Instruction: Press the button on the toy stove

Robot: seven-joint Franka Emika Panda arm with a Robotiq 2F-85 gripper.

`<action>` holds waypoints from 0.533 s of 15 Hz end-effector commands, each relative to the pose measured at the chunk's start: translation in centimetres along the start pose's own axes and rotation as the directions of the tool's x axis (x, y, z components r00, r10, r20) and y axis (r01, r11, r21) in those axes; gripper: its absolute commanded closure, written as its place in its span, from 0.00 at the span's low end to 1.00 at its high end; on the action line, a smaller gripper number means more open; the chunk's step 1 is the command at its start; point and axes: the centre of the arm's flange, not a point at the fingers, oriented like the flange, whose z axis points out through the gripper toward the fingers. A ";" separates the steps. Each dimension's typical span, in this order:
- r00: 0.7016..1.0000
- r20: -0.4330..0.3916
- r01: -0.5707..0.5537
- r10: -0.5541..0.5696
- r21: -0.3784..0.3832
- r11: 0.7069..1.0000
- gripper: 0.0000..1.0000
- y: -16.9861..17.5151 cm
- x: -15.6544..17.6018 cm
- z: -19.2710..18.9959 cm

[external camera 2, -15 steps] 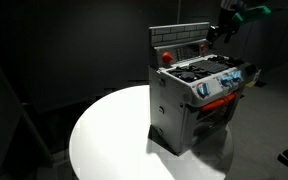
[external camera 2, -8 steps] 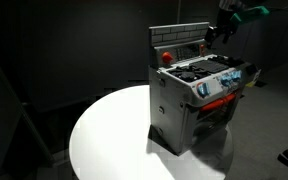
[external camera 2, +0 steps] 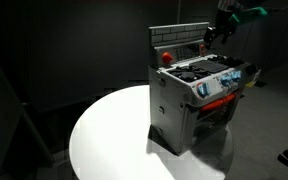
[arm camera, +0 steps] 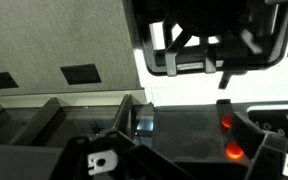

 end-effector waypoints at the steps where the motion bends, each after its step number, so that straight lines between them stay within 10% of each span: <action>1: 1.000 0.001 -0.008 0.008 0.001 1.000 0.00 -0.4 1.4 0.0; 8: 1.000 -0.014 -0.006 0.006 0.002 1.000 0.00 -1.0 2.5 0.1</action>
